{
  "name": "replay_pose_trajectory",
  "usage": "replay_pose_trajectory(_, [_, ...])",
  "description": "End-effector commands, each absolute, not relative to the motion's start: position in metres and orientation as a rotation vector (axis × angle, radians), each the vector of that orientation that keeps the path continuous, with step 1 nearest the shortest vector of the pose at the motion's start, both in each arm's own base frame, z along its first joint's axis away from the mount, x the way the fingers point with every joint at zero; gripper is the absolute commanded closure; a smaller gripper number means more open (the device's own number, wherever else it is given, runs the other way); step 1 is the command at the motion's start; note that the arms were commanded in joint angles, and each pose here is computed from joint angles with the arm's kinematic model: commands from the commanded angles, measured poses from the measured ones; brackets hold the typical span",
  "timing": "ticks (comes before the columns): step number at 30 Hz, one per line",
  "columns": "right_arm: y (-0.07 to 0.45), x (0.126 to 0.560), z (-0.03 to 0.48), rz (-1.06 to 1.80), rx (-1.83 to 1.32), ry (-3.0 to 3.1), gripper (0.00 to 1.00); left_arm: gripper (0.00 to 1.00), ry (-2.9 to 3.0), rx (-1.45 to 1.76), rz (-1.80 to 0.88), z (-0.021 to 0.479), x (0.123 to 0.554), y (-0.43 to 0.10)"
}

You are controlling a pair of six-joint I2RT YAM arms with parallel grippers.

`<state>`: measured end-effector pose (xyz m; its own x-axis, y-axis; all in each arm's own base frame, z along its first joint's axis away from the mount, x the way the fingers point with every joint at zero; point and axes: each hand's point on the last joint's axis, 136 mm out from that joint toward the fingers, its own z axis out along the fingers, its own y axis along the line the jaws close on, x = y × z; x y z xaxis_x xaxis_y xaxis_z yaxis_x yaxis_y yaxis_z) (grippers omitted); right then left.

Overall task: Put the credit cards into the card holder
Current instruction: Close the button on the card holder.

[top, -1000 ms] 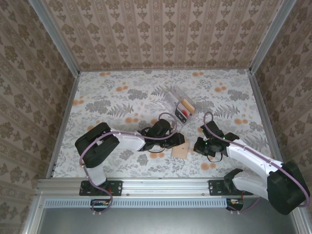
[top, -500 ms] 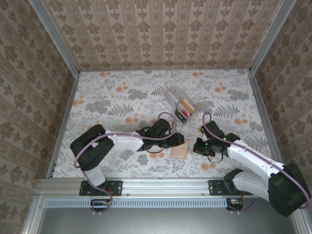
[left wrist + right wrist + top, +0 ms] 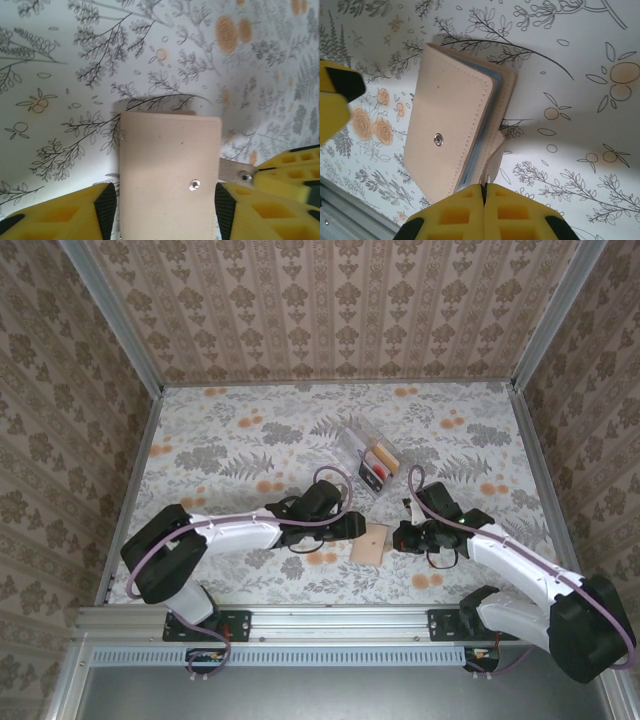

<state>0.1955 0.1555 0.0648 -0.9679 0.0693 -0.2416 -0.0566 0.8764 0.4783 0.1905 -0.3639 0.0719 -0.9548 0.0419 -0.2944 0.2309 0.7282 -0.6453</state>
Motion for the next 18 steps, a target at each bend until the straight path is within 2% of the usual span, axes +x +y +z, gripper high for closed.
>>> replay_pose_trajectory(1, [0.163,0.2,0.074,0.774,-0.057,2.773,1.0,0.44,2.737,0.278,-0.988,0.052,0.183,-0.36])
replay_pose_trajectory(8, [0.172,0.203,0.08,0.835,-0.038,2.782,1.0,0.47,2.758,0.324,-0.989,0.042,0.18,-0.371])
replay_pose_trajectory(18, [0.184,0.206,0.078,0.922,0.024,2.815,1.0,0.57,2.78,0.338,-1.0,0.032,0.175,-0.384])
